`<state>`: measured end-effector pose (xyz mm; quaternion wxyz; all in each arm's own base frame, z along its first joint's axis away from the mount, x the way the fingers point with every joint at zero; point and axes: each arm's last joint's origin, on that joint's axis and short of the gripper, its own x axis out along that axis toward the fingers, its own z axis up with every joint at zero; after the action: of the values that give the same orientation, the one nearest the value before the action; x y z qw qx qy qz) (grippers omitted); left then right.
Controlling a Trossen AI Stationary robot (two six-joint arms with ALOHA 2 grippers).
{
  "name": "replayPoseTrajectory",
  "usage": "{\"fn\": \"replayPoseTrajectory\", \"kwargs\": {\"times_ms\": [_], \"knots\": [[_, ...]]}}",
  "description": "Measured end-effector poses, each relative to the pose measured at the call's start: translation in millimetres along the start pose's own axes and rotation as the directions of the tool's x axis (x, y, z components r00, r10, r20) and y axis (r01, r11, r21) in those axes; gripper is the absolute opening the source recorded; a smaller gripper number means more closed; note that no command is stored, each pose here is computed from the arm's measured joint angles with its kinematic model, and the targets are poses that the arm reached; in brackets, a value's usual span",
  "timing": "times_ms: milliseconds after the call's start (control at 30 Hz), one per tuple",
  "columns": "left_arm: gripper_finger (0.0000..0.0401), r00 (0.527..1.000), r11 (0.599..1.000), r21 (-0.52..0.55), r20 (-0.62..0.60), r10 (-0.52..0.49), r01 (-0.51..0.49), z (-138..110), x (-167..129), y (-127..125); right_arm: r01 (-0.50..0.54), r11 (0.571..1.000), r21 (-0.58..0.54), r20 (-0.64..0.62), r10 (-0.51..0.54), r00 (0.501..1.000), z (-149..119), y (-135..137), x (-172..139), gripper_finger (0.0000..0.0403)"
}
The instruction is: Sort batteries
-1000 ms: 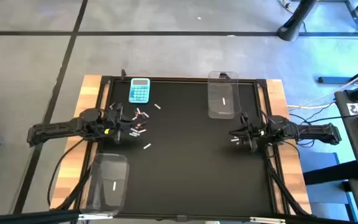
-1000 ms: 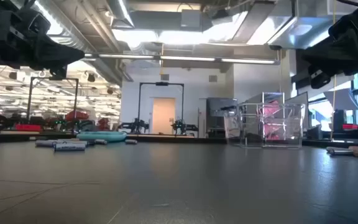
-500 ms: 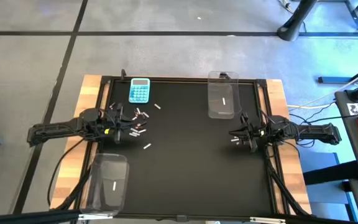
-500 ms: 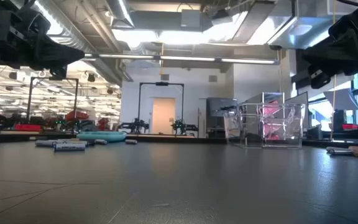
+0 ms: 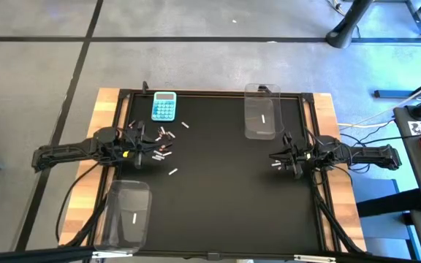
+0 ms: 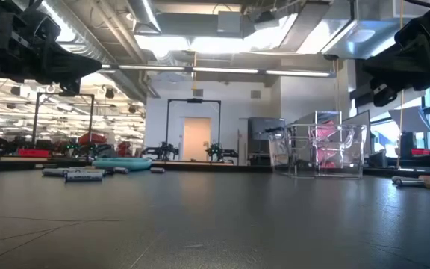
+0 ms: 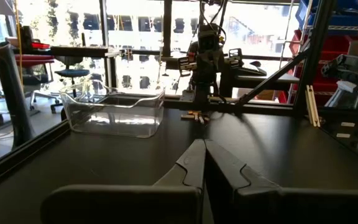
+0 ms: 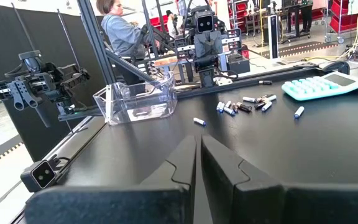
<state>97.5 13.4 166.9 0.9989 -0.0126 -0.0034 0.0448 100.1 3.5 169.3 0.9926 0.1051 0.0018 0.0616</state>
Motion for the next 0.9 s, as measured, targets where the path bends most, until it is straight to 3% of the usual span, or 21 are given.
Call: {"fn": "replayPoseTrajectory", "kwargs": {"times_ms": [367,467,633,700,800,900], "knots": [[0.0,1.0,1.0,0.0,0.0,0.0,0.0,0,0,0,-0.003,1.0,0.019,0.016,0.003,1.0,2,0,0,0.0028],[0.0,1.0,1.0,0.0,0.0,0.0,0.0,0,0,0,-0.01,0.979,0.206,0.033,0.003,0.999,3,1,0,0.0028],[0.0,1.0,1.0,0.0,0.001,0.0,0.0,0,0,0,0.051,0.923,0.38,0.099,-0.096,0.99,8,-2,0,0.0028],[0.0,1.0,1.0,0.0,0.001,0.0,0.0,0,0,0,0.027,0.903,0.43,0.148,-0.1,0.984,12,-1,-1,0.0028],[0.0,1.0,1.0,0.0,0.001,0.0,0.0,0,0,0,-0.053,0.917,0.395,0.237,-0.046,0.97,21,2,-2,0.0028],[0.0,1.0,1.0,0.0,0.001,0.0,0.0,0,0,0,-0.062,0.953,0.296,0.262,-0.019,0.965,26,4,-4,0.0028]]}}
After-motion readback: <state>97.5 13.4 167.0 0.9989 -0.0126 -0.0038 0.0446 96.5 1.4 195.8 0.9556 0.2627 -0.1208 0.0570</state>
